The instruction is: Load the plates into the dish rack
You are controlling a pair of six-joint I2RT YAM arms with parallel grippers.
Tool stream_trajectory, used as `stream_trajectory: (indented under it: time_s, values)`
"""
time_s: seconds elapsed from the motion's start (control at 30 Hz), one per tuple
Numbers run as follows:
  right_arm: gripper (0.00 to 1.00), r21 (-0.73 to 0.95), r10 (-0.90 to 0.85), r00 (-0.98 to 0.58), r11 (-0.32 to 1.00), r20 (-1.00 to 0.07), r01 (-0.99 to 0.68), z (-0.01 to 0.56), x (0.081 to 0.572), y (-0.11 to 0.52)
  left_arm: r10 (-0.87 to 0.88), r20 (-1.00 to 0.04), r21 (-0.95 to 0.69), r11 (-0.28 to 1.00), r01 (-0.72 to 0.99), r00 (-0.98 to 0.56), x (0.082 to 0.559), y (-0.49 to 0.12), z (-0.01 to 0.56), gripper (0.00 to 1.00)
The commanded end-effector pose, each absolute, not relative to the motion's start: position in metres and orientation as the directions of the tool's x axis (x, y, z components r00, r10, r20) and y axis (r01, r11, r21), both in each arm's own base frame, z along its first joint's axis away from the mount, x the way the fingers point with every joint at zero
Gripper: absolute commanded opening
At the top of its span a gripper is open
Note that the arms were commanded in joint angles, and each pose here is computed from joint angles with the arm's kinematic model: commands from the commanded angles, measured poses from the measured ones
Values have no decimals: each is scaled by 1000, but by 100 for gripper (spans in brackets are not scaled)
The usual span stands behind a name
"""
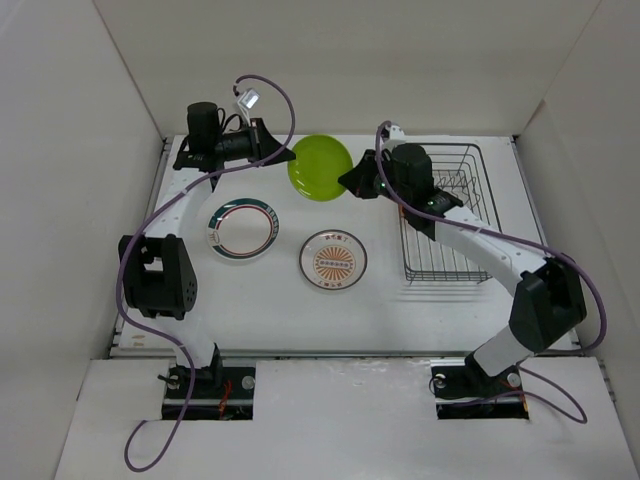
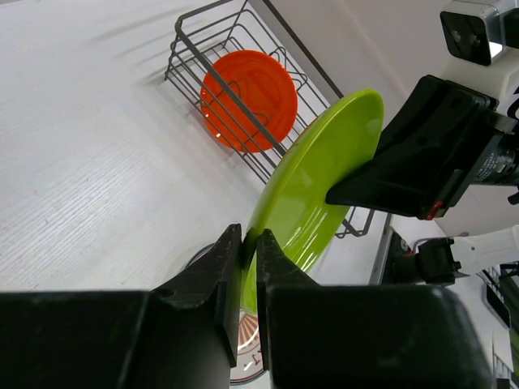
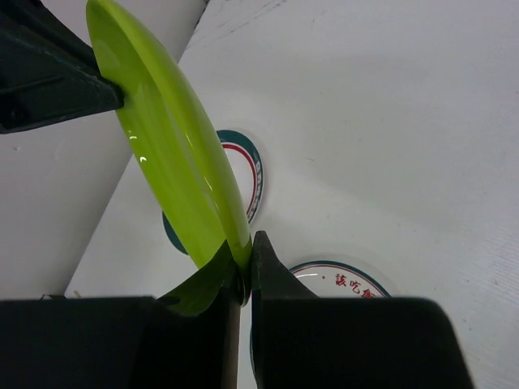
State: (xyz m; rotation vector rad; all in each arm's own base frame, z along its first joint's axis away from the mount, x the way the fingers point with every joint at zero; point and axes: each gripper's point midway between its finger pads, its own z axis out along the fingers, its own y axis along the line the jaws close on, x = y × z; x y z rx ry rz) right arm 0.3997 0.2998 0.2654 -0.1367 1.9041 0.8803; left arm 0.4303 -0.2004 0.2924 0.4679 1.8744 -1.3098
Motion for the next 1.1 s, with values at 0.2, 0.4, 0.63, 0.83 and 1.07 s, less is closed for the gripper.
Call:
stream_trajectory:
  time_s: [0.2, 0.4, 0.63, 0.83, 1.07]
  values:
    - [0, 493, 400, -293, 757, -868, -428, 339, 406, 264, -130, -780, -610, 376, 698, -612, 414, -209, 316, 92]
    - [0, 344, 339, -278, 938, -899, 30, 317, 417, 145, -148, -794, -561, 551, 617, -589, 440, -193, 306, 100]
    - [0, 110, 287, -271, 846, -919, 522, 295, 398, -3, -154, -837, -477, 675, 563, -525, 456, -175, 317, 100]
    - [0, 113, 287, -252, 835, -924, 539, 285, 401, -38, -143, -867, -423, 716, 555, -477, 453, -166, 327, 100]
    - [0, 106, 283, -297, 862, -912, 496, 271, 421, -28, -127, -880, -392, 739, 549, -457, 454, -161, 329, 100]
